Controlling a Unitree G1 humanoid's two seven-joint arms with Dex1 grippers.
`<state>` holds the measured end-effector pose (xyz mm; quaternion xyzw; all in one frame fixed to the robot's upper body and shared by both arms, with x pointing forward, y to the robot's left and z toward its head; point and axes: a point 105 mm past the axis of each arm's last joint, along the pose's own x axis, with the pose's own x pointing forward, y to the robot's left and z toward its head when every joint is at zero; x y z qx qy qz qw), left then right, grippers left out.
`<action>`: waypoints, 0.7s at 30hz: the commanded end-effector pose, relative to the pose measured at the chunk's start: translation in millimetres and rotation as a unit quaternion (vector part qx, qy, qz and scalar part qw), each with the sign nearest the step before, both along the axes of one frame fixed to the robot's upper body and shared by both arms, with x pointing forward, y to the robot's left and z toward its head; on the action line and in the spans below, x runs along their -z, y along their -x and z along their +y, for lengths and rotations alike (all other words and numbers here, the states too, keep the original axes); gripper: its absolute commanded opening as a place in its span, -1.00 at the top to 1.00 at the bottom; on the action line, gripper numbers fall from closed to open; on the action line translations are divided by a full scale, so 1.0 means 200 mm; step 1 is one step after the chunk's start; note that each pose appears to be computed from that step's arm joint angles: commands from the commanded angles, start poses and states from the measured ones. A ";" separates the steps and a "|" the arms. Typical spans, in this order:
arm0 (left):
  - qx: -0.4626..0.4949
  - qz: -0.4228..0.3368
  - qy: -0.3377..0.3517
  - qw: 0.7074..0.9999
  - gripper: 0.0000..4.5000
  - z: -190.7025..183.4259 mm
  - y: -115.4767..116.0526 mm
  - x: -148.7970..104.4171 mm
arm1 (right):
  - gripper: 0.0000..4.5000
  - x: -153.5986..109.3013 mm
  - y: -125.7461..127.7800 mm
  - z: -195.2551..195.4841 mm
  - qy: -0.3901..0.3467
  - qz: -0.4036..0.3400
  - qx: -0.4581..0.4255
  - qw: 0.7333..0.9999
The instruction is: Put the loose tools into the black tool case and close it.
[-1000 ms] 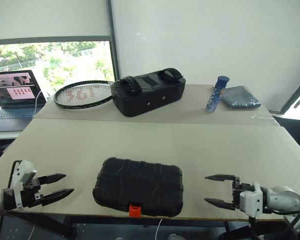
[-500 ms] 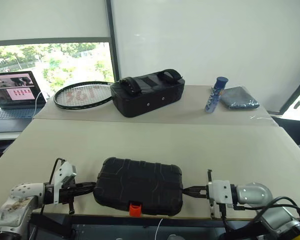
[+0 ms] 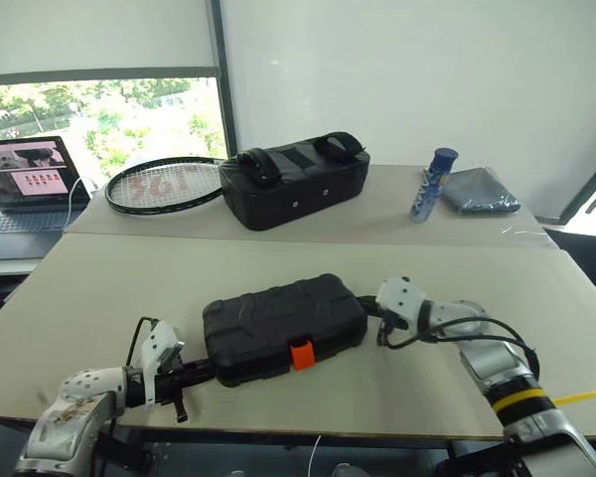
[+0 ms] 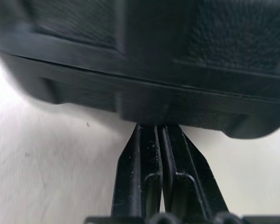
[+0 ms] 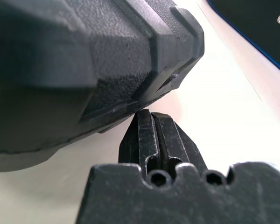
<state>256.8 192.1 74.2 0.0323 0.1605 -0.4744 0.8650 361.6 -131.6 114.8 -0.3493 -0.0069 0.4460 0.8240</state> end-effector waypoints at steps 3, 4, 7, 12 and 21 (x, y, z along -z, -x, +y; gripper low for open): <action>0.041 -0.012 -0.012 0.999 0.92 0.10 0.08 -0.11 | 1.00 -0.07 0.07 -0.21 0.021 -0.019 0.026 0.999; 0.053 -0.004 -0.020 0.998 0.92 0.12 0.10 -0.11 | 1.00 -0.07 0.10 -0.24 0.023 -0.019 0.026 0.999; 0.084 0.024 -0.025 0.996 0.92 0.16 0.14 -0.14 | 1.00 -0.06 0.19 -0.30 0.025 -0.009 0.016 1.000; 0.124 0.012 0.029 0.992 0.92 0.10 0.07 -0.34 | 1.00 -0.09 0.46 -0.21 -0.027 0.043 -0.079 0.996; 0.155 -0.076 0.041 0.984 0.92 -0.26 -0.27 -0.54 | 1.00 -0.02 0.71 0.14 -0.094 0.112 -0.119 0.982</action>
